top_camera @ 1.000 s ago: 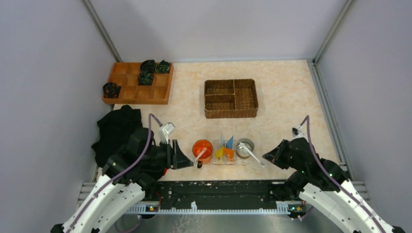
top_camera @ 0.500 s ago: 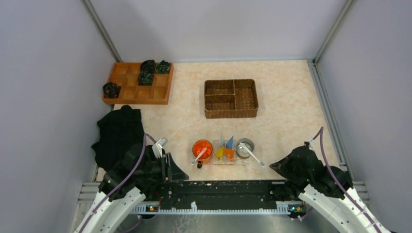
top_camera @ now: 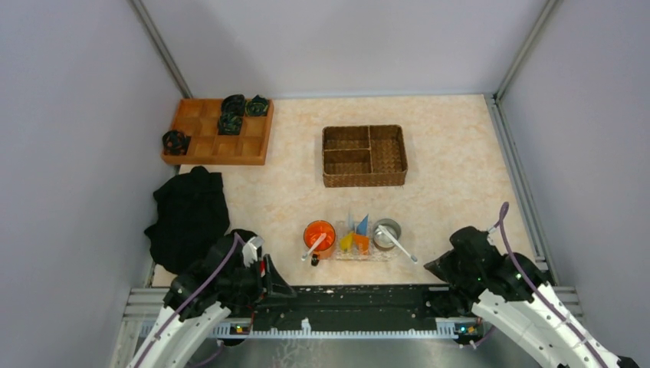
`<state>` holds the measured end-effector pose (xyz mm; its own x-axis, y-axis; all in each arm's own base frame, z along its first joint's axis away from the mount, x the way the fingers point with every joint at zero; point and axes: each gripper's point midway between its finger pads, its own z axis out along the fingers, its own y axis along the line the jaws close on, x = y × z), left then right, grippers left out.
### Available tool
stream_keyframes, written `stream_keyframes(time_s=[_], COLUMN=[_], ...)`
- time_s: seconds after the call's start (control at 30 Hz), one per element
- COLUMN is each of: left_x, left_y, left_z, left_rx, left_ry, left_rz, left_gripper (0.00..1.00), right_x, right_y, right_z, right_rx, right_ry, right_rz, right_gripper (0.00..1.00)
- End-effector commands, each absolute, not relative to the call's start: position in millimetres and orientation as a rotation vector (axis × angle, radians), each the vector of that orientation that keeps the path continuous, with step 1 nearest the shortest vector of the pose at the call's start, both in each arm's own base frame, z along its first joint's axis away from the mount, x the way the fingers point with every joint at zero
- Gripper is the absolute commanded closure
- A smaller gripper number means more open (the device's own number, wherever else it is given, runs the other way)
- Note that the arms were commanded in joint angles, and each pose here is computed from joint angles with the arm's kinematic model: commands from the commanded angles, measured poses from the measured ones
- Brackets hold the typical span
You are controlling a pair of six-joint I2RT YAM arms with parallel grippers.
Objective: Prepare toiletry sets of a toothbrush and toothpaste on the tray
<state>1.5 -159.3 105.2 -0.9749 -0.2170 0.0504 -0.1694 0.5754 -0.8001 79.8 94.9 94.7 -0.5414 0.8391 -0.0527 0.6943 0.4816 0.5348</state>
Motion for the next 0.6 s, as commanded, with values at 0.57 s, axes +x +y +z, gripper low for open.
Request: stream_keyframes(time_s=[0.57], left_x=[40], left_y=[-165], left_z=[77], left_rx=[-0.904], left_ry=[3.007], left_rz=[-0.929], left_gripper=[0.4], right_x=[103], right_y=[108], right_z=[104], right_rx=[1.433], right_ry=[2.498], right_rz=[0.386], right_gripper=[1.0])
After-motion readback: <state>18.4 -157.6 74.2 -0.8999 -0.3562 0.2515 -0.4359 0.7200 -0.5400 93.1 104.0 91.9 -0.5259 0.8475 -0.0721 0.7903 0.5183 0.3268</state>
